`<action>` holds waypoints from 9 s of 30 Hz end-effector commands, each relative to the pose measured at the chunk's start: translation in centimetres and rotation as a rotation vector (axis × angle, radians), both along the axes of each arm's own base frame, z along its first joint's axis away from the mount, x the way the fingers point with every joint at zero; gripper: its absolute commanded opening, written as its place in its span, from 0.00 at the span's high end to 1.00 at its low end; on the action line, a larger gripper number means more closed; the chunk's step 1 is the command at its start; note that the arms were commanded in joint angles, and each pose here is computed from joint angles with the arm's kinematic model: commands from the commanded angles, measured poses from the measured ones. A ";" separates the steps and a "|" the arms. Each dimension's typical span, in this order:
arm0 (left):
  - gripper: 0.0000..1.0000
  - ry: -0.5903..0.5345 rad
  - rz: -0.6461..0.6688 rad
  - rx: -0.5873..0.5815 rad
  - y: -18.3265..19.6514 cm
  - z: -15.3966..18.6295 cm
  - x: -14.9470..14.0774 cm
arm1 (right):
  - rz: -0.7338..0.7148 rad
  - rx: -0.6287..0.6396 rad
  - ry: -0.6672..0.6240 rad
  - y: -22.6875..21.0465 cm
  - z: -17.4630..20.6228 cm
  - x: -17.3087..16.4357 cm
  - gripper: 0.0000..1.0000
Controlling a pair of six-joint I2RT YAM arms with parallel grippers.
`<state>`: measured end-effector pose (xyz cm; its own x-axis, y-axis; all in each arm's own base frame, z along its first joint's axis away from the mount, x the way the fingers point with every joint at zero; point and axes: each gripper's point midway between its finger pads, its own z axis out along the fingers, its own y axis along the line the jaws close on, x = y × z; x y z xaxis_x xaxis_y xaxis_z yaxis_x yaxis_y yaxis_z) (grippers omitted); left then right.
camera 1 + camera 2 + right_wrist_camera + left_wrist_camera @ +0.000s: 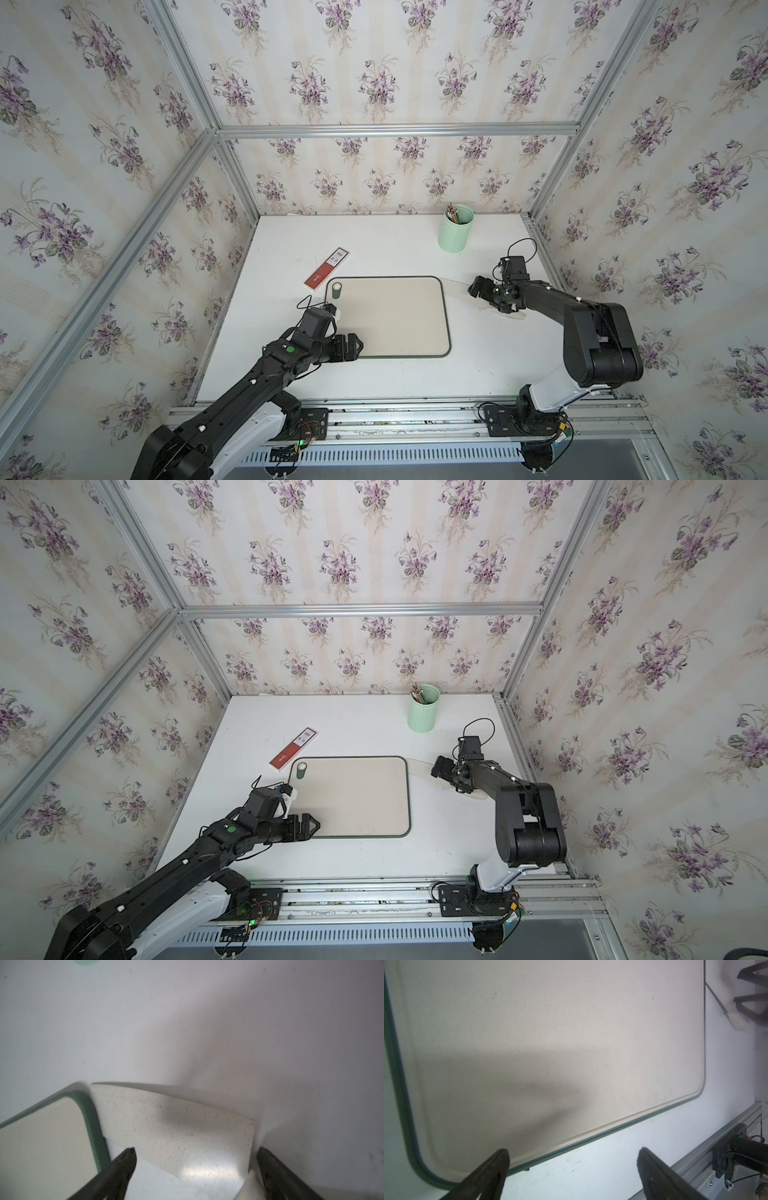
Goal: Align the knife with the edge of the cutting board
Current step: Adjust the knife at the center of the board, then pick up the knife at the center of the board, then move the work surface to the center of the board.
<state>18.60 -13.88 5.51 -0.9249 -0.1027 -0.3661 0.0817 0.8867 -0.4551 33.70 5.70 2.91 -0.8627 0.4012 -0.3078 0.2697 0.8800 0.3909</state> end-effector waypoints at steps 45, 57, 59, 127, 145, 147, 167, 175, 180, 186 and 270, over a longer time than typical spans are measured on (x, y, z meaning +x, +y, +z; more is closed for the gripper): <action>0.01 -0.019 -0.031 -0.007 0.0 0.1 -0.9 | 0.253 -0.234 0.435 4.4 -1.2 -11.5 0.47; 0.01 -0.015 -0.026 -0.006 0.1 -0.1 -0.9 | 0.227 -0.226 0.417 4.6 -3.1 -10.7 0.77; 0.01 -0.015 -0.025 -0.004 0.1 -0.2 -0.9 | 0.212 -0.226 0.402 4.6 -3.0 -10.5 0.77; 0.01 -0.039 0.011 0.055 1.0 0.3 0.1 | 0.327 -0.088 0.141 15.1 1.4 -19.1 0.91; 0.01 -0.095 -0.026 -0.002 0.2 1.2 0.0 | 0.375 -0.160 0.175 16.9 -0.2 -19.4 0.90; 0.01 -0.098 -0.024 -0.003 0.2 1.2 0.0 | 0.378 -0.163 0.185 16.9 -0.5 -19.5 0.89; 0.01 -0.075 -0.025 0.002 0.2 0.7 0.0 | 0.372 -0.202 0.200 17.7 -1.3 -18.7 0.87; 0.01 -0.075 -0.024 0.000 0.1 0.7 0.0 | 0.341 -0.209 0.199 17.5 -1.3 -18.5 0.87; 0.01 -0.070 -0.024 0.002 0.2 0.6 0.0 | 0.331 -0.211 0.205 17.5 -1.3 -18.5 0.88; 0.01 -0.068 -0.024 0.001 0.1 0.6 -0.1 | 0.320 -0.217 0.202 17.2 -1.1 -18.5 0.87; 0.01 0.030 -0.031 -0.020 -0.1 -0.7 -1.6 | 0.338 -0.188 0.231 18.0 -2.4 -19.9 0.76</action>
<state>17.73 -14.00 5.30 -0.9240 -0.0754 -0.3748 0.1161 0.8788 -0.4629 13.99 23.87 1.14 -0.9884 0.0429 -0.1454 0.0140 0.9809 0.1941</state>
